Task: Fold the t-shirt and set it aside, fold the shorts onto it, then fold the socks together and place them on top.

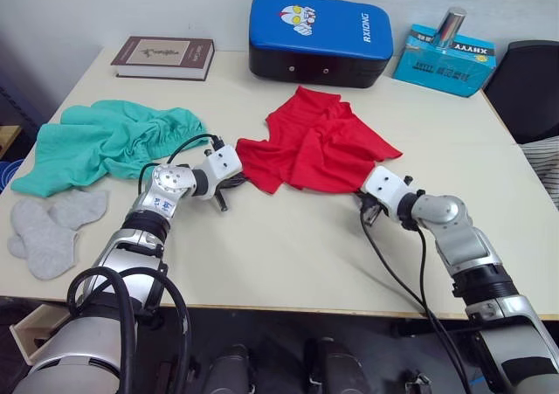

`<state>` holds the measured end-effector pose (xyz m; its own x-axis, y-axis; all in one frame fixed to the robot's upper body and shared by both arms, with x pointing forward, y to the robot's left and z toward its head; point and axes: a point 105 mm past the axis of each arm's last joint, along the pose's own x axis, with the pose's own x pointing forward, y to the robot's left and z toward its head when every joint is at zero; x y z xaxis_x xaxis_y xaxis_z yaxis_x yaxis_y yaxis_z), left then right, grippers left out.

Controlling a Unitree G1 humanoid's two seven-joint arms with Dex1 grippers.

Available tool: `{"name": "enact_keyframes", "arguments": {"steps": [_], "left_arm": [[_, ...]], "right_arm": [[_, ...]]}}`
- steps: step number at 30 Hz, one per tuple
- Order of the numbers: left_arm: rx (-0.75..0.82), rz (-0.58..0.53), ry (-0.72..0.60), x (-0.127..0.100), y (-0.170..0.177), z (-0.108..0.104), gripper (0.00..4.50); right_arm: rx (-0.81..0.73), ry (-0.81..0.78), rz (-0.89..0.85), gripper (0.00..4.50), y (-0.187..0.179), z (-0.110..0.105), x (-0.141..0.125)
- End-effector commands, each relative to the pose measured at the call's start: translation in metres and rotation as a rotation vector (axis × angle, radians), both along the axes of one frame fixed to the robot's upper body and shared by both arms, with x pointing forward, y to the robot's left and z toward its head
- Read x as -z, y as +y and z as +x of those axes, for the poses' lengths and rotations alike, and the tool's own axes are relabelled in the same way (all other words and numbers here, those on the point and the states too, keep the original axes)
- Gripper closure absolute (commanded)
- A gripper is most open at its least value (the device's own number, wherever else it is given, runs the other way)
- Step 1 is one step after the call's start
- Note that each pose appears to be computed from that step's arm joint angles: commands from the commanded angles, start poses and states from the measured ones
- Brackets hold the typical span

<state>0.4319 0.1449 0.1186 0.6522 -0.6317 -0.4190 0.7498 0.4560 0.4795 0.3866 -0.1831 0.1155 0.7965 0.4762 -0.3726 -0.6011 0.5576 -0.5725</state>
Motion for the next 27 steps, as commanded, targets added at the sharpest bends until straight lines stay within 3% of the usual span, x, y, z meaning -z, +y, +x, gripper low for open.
{"name": "enact_keyframes", "arguments": {"steps": [1, 6, 10, 15, 21, 27], "left_arm": [[-0.035, 0.026, 0.168, 0.042, 0.017, -0.015, 4.48], [0.087, -0.220, 0.251, 0.012, 0.016, -0.028, 4.48], [0.252, -0.228, 0.254, -0.009, 0.032, -0.060, 4.48], [0.336, -0.238, 0.275, -0.023, 0.044, -0.112, 4.48], [0.310, -0.228, 0.352, -0.016, 0.051, -0.170, 4.48], [0.167, -0.246, 0.335, -0.001, 0.044, -0.189, 4.48]], "right_arm": [[0.000, -0.044, 0.021, 4.50, -0.008, -0.006, -0.016], [-0.054, -0.072, 0.074, 4.50, -0.009, -0.024, -0.033], [-0.056, -0.046, 0.056, 4.50, -0.025, -0.047, -0.034], [-0.059, 0.009, 0.034, 4.50, -0.045, -0.077, -0.025], [-0.168, 0.132, -0.005, 4.50, -0.048, -0.123, -0.012], [-0.090, 0.237, -0.087, 4.50, -0.066, -0.157, 0.012]]}}
